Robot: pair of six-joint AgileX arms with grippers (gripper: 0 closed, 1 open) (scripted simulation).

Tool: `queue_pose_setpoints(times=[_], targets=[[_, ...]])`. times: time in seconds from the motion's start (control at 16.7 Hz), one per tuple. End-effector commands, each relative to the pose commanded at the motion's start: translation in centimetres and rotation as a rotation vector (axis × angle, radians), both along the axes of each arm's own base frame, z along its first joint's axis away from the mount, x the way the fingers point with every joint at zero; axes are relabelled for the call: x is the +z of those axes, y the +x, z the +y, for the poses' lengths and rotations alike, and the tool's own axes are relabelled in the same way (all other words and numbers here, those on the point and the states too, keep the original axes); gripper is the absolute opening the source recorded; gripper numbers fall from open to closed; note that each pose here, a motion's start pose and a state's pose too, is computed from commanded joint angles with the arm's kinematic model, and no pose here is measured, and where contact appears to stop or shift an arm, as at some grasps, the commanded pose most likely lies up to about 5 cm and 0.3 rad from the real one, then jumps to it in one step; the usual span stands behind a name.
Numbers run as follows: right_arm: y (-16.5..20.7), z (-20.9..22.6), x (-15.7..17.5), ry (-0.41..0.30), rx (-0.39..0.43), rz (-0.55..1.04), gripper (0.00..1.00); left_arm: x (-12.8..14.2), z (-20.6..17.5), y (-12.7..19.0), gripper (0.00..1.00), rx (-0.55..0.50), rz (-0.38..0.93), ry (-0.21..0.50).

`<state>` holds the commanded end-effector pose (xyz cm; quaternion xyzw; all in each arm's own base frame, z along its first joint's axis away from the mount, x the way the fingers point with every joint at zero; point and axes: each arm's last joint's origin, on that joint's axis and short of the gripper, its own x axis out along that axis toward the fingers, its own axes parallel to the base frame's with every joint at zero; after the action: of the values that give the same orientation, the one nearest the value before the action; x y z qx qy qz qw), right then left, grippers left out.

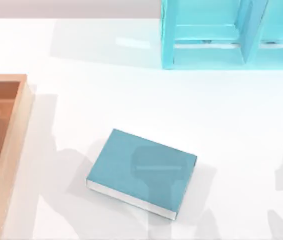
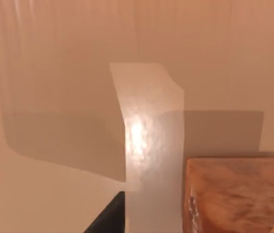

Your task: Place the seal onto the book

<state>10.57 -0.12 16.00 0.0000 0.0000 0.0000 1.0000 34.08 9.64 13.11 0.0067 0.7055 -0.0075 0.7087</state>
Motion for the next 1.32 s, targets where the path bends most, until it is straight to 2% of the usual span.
queue_pose_setpoints(times=[0.48, 1.08, 1.32], targets=[[0.0, 0.0, 0.0, 0.000, 0.000, 0.000, 1.00, 0.0, 0.0, 0.0, 0.02, 0.000, 0.000, 0.000], [0.0, 0.0, 0.0, 0.000, 0.000, 0.000, 1.00, 0.2, -0.1, 0.0, 0.00, -0.003, -0.004, 0.001], [0.0, 0.0, 0.0, 0.000, 0.000, 0.000, 1.00, 4.3, -2.5, 1.2, 0.00, -0.025, -0.068, 0.027]])
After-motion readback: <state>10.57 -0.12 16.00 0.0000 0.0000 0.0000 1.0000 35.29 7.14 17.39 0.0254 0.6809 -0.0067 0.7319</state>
